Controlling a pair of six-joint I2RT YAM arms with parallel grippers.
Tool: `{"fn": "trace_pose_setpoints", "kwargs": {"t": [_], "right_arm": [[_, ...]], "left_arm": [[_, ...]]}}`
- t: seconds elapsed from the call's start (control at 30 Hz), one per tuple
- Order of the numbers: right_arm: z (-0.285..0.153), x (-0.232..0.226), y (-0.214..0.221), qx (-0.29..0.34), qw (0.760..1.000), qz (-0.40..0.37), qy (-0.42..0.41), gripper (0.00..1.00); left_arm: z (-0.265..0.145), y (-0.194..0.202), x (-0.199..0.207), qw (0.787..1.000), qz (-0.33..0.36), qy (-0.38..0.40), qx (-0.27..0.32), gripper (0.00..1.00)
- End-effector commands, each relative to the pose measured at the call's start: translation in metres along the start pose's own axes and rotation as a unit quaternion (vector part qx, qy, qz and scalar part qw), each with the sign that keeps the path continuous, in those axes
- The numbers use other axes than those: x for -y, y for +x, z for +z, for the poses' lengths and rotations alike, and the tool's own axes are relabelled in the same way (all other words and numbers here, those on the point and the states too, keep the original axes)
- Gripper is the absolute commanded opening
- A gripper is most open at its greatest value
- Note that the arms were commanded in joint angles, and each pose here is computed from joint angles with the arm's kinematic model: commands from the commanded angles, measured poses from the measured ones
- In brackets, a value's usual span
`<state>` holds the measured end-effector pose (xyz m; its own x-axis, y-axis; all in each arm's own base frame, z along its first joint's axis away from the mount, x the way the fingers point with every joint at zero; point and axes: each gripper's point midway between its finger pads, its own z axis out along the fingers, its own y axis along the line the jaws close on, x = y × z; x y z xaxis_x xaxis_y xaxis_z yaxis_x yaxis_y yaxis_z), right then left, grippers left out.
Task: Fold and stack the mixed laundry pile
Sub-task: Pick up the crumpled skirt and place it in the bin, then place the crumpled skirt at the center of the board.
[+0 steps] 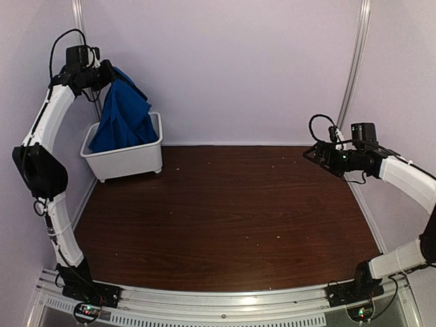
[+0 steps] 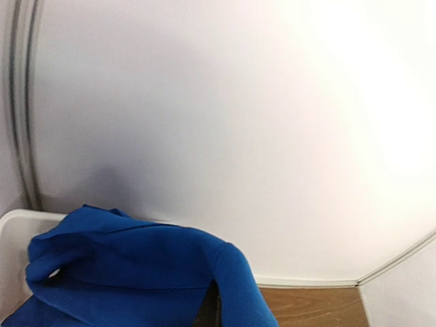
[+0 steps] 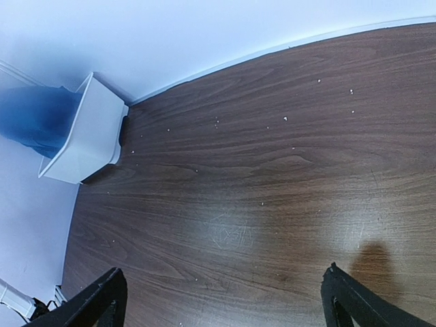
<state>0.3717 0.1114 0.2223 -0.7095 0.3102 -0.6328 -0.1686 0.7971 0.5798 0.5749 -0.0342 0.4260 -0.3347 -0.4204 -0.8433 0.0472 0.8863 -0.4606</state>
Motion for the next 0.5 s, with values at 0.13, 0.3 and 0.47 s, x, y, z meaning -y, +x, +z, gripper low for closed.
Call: {"fn": "trace_pose_setpoints", "kwargs": {"t": [0.13,0.3,0.47], "right_arm": [[-0.024,-0.020,-0.022,0.053,0.998,-0.023,-0.013,1.00],[-0.031,-0.023,-0.022,0.061,0.998,-0.024,-0.016,1.00],[-0.037,-0.024,-0.018,0.064,0.998,-0.022,-0.016,1.00]], "left_arm": [[-0.133,-0.096,0.192,0.915,-0.056,0.380,0.121,0.00],[-0.192,-0.084,0.273,0.870,-0.027,0.477,0.124,0.00],[-0.240,-0.062,0.327,0.827,-0.012,0.551,0.111,0.00]]}}
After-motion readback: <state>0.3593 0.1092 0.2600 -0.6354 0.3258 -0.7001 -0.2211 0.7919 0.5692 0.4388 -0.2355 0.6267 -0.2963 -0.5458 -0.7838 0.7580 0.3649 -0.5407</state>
